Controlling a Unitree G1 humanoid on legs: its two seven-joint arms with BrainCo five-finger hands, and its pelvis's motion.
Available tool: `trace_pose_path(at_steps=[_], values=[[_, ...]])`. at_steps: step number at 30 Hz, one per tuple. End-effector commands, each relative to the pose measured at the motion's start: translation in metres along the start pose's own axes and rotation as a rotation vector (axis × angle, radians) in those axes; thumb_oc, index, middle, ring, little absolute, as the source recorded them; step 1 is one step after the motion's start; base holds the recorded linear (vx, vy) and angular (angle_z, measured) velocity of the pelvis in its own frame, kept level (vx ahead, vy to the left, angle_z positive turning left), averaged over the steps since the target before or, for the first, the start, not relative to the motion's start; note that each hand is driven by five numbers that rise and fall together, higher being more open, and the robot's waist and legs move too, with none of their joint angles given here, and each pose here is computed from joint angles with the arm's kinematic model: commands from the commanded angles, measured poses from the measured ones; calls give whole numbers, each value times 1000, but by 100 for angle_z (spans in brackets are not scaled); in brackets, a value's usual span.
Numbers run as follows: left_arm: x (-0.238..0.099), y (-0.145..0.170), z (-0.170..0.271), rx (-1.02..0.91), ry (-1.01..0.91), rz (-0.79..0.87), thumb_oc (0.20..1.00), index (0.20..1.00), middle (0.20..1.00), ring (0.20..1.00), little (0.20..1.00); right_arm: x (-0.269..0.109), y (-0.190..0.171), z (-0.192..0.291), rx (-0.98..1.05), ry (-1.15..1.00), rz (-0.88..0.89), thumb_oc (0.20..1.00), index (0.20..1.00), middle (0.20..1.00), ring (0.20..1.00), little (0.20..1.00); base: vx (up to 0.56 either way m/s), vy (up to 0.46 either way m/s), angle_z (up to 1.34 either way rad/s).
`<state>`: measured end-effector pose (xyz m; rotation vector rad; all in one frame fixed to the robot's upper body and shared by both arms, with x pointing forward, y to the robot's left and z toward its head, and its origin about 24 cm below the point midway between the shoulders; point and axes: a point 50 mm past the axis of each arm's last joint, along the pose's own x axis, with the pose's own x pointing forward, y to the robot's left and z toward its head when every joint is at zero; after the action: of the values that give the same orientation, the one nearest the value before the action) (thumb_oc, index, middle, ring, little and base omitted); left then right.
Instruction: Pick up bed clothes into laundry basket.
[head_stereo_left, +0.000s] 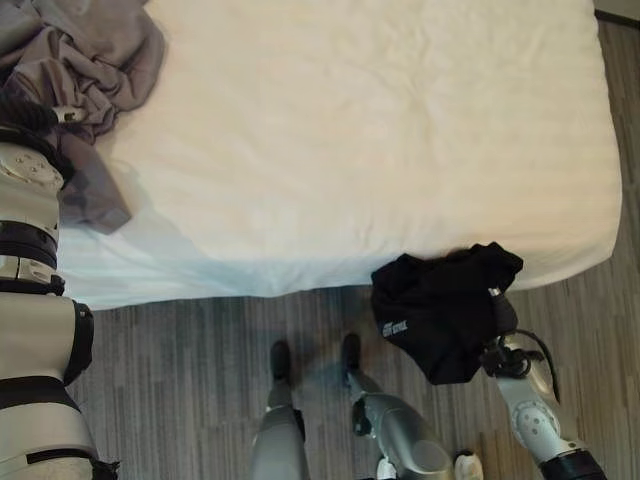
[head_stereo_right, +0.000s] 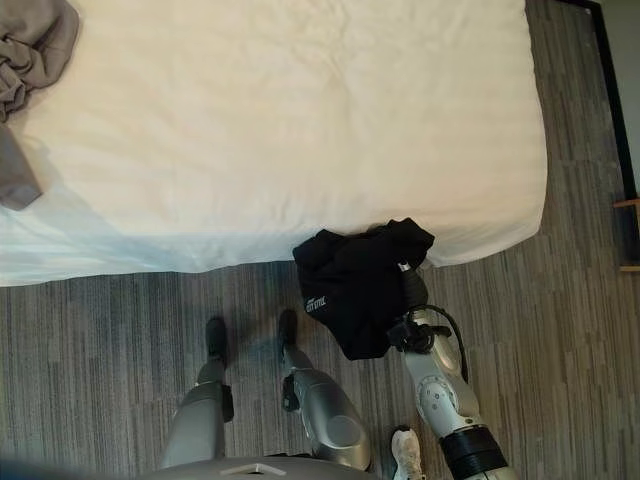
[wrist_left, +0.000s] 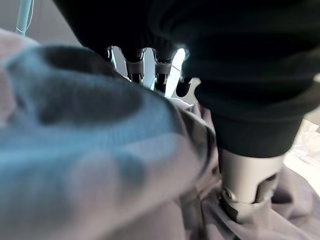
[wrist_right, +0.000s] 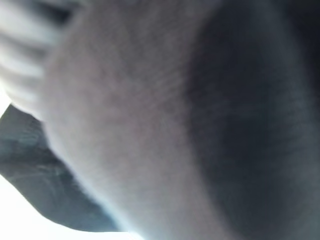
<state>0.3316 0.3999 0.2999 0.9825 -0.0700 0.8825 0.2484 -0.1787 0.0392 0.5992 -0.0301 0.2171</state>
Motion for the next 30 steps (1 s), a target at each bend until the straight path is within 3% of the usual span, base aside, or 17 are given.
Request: trace_pose_path(at_steps=[1,7,9,10,11,12,13,17,21,24,26,27,29,30], values=[[9,38,-4,93,7,111,1000,1000,1000,1000,1000,-5,0,16,26,-98,36,200,200,200,200,200,2,-8,4],[4,21,-21,346,30,-69,1000,1000,1000,1000,1000,-4,1,15,14,-79,55,200,200,200,200,200,-5,-5,1],[-1,5,-35,472,62,-207,1000,1000,1000,1000,1000,-4,-1,13,16,-66,51,200,200,200,200,200,-8,-2,6],[-12,-14,-56,662,96,-393,956,956,956,956,956,-7,-2,11,19,-54,50,200,200,200,200,200,-14,6,6],[-12,-14,-56,662,96,-392,793,793,793,793,793,-7,-2,11,19,-54,50,200,200,200,200,200,0,0,0],[-16,-19,-63,722,103,-422,200,200,200,200,200,-9,-2,8,19,-36,54,200,200,200,200,200,-24,6,-6],[-27,-43,-68,837,79,-532,200,200,200,200,200,-11,-2,7,24,-30,61,200,200,200,200,200,-26,3,-10],[-44,-78,-61,783,-18,-586,200,200,200,200,200,-11,-2,11,20,-43,65,200,200,200,200,200,-17,-6,-9],[-121,-127,-101,145,20,-697,200,200,200,200,200,-15,-15,30,-19,-129,-21,200,200,200,200,200,34,57,-6],[-220,-160,-110,-422,113,-880,200,200,200,200,200,-17,-28,44,-70,-203,-133,200,200,200,200,200,86,86,12],[-233,-161,-107,-497,124,-894,200,200,200,200,200,-17,-30,46,-84,-207,-149,200,200,200,200,200,72,25,25],[-254,-155,-101,-688,141,-894,200,200,200,200,200,-19,-37,48,-118,-209,-191,200,200,200,200,200,58,-25,46],[-263,-155,-99,-744,158,-914,200,200,200,200,200,-20,-37,50,-144,-206,-198,200,200,200,200,200,68,-20,34],[-276,-153,-92,-877,181,-911,200,200,200,200,200,-20,-39,51,-177,-202,-212,200,200,200,200,200,73,-50,17]])
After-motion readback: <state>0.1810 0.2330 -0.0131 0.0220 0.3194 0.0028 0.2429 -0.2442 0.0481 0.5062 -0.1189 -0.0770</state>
